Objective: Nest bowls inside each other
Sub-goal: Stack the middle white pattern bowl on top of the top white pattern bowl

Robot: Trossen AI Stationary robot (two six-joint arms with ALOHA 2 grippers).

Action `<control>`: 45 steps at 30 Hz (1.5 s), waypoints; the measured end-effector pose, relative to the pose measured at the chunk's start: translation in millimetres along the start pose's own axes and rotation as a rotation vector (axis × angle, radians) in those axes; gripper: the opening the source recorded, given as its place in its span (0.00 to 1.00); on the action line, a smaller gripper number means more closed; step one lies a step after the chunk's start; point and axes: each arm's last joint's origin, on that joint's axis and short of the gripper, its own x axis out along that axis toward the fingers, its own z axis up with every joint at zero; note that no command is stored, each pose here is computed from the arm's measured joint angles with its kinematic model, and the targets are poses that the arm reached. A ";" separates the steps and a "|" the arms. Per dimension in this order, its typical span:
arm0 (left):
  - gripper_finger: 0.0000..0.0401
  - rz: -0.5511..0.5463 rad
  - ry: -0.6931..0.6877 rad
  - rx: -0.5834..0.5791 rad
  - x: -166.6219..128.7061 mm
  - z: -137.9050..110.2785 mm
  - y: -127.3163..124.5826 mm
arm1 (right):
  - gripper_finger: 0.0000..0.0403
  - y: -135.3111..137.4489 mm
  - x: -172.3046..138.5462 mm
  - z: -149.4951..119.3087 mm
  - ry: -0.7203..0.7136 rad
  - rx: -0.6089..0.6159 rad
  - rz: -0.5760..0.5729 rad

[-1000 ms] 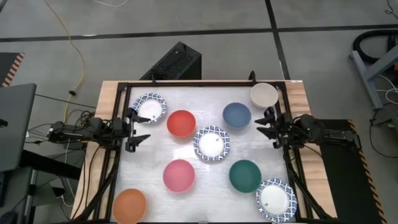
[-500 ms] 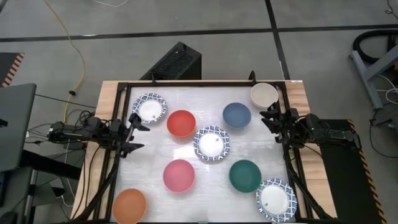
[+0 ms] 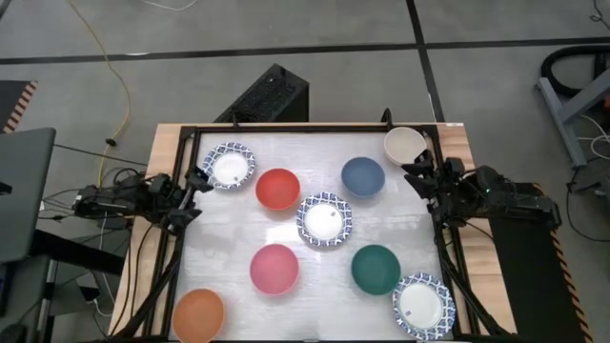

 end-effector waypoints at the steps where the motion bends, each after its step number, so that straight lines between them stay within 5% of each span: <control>1: 0.78 0.024 0.006 0.004 0.0 -0.8 0.8 | 0.44 1.3 6.5 4.4 0.025 -0.009 -0.007; 8: 0.78 0.172 0.081 -0.009 5.8 1.0 4.4 | 0.44 9.2 66.8 30.3 0.242 -0.078 -0.060; 15: 0.78 0.040 0.271 -0.002 23.1 8.5 -1.5 | 0.44 14.8 121.1 33.6 0.456 -0.119 -0.078; 22: 0.78 -0.011 0.267 0.042 34.1 6.2 -2.2 | 0.44 23.1 157.0 29.8 0.588 -0.123 -0.066; 27: 0.78 0.131 0.304 0.076 36.3 5.0 2.1 | 0.44 22.5 168.8 16.6 0.780 -0.111 -0.155; 34: 0.78 0.361 0.492 0.147 54.3 48.1 0.5 | 0.44 14.4 187.3 -3.9 0.971 -0.112 -0.264; 45: 0.78 0.451 0.740 0.130 69.5 67.3 -1.7 | 0.44 -32.2 212.3 -69.2 1.205 -0.201 -0.334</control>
